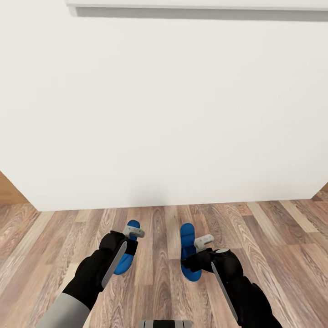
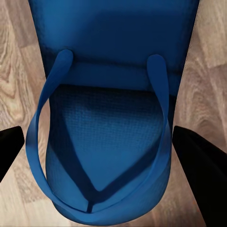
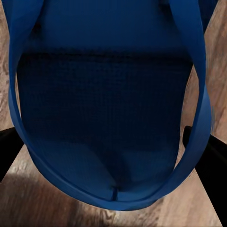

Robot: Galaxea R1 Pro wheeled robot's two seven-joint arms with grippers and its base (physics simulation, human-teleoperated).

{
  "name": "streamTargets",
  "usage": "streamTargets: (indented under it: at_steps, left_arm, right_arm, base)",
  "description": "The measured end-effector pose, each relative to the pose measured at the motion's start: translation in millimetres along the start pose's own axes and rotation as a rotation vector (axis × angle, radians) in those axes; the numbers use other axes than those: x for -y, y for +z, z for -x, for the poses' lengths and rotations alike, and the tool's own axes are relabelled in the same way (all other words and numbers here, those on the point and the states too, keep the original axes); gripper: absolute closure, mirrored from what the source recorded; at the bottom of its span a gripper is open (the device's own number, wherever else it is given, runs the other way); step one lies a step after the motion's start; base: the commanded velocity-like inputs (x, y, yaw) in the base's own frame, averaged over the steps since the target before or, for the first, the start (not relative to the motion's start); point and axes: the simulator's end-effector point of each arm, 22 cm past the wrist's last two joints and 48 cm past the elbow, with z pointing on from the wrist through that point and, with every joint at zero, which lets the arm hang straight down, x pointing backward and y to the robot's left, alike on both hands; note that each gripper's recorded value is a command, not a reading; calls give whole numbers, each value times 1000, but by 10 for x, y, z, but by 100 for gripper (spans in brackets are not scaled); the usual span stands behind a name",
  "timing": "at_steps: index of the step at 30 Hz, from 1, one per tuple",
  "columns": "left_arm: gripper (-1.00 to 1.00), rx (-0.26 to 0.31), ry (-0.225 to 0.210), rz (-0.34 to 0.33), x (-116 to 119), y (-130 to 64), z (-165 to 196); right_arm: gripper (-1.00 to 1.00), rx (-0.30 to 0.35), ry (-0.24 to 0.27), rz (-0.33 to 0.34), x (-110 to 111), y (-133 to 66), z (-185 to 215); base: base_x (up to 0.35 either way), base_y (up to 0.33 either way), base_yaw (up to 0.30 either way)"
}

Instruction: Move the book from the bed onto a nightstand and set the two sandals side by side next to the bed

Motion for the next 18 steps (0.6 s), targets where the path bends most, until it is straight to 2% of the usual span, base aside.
streamTargets:
  at_steps: [18]
  left_arm:
    - [100, -20, 0, -5, 18, 90, -71]
  right_arm:
    - [100, -21, 6, 5, 2, 78, -80]
  base:
    - [0, 0, 140]
